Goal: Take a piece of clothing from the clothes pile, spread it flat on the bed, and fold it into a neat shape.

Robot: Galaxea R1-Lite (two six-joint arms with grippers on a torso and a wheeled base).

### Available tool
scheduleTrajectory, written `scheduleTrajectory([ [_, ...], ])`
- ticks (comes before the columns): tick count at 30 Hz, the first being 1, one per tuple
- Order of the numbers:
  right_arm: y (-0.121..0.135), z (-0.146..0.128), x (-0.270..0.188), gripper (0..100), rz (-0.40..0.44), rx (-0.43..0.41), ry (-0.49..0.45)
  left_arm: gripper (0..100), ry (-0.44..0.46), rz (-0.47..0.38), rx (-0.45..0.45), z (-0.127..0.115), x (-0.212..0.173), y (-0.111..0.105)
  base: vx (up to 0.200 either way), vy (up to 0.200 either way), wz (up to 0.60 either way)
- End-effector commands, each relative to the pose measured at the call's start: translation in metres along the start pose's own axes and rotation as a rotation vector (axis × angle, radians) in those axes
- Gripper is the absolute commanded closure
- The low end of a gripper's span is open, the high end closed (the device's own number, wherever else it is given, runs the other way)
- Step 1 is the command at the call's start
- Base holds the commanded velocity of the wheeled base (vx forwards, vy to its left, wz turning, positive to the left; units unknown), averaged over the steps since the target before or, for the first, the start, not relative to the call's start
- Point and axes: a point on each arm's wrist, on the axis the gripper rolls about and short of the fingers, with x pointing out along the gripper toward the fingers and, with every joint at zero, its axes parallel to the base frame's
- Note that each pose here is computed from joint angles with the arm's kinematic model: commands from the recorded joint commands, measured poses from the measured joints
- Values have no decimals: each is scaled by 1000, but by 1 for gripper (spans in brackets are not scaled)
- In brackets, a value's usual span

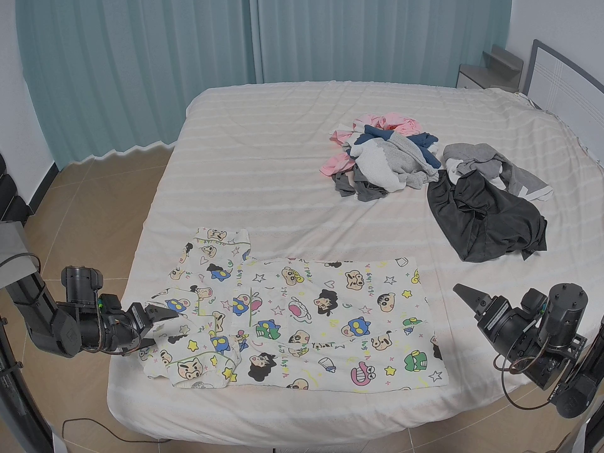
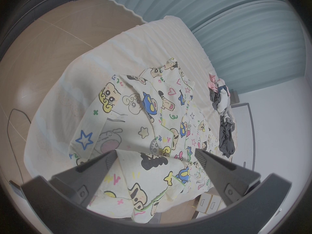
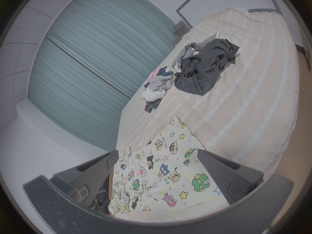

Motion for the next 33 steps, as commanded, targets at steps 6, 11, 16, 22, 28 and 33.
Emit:
scheduleTrajectory([
  [6, -5, 3, -3, 0, -21, -17, -8, 0, -74, -23, -6, 9, -16, -6, 0, 0, 0],
  [11, -3, 4, -2, 0, -13, -40, -13, 0, -127, -60, -62, 16, -30, -9, 80, 0, 0],
  [16, -1, 7, 5, 0, 12, -68, -14, 0, -123, -86, -54, 14, -38, -11, 200, 0, 0],
  [22, 0, 10, 11, 0, 38, -87, -6, 0, -149, -96, -40, 16, -43, -13, 200, 0, 0],
  [28, -10, 9, 29, 0, 7, -86, 21, 0, -187, -115, -11, 16, -47, -16, 67, 0, 0],
  [33, -15, 8, 41, 0, 9, -84, 51, 0, -222, -134, 32, 19, -46, -21, 0, 0, 0],
])
